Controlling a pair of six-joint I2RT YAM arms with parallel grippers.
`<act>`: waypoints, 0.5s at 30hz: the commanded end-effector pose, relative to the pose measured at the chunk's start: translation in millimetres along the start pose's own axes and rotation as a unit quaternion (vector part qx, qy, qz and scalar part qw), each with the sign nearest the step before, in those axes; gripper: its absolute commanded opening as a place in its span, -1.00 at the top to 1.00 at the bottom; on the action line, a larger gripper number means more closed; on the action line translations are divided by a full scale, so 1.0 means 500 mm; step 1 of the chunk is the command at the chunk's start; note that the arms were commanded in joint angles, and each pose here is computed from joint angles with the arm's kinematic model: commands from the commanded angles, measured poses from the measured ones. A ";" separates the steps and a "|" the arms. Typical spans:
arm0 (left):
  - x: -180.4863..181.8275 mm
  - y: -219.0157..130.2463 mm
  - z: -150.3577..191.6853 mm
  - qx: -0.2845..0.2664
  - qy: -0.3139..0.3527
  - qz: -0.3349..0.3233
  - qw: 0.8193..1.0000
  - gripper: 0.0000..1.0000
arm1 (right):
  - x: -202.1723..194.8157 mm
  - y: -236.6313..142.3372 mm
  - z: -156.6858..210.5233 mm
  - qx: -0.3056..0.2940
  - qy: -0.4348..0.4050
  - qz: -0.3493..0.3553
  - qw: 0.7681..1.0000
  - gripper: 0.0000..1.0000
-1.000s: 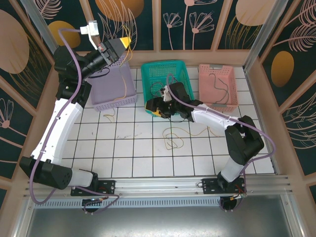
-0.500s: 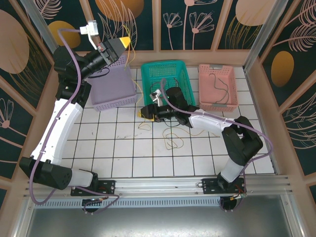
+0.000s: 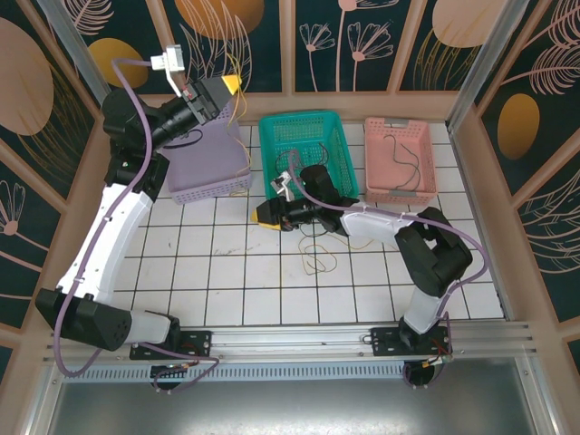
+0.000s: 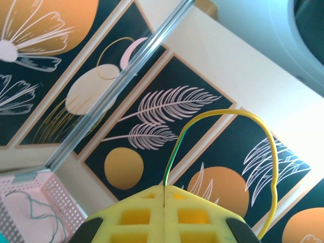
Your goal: Untangle the cables
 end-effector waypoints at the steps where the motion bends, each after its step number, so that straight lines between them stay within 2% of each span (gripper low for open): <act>1: -0.002 -0.020 0.028 0.020 0.005 -0.026 0.999 1.00 | -0.004 -0.005 0.001 -0.017 -0.029 0.042 0.999 -0.14; 10: 0.058 -0.104 0.168 0.082 -0.034 -0.124 0.988 1.00 | -0.025 -0.069 0.055 -0.040 -0.061 0.127 0.989 -0.13; 15: 0.124 -0.178 0.289 0.112 -0.079 -0.210 0.968 1.00 | -0.035 -0.093 0.076 -0.048 -0.078 0.173 0.981 -0.13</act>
Point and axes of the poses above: each hand's point on the last joint's axis, 136 mm out from that joint toward the fingers, its own y axis out along the fingers, its own x axis along the line the jaws close on, z = x × y, the point moved 6 cm from there along -y, back along the fingers, and after that the axes turned 9 degrees about y, right-handed, at the moved point
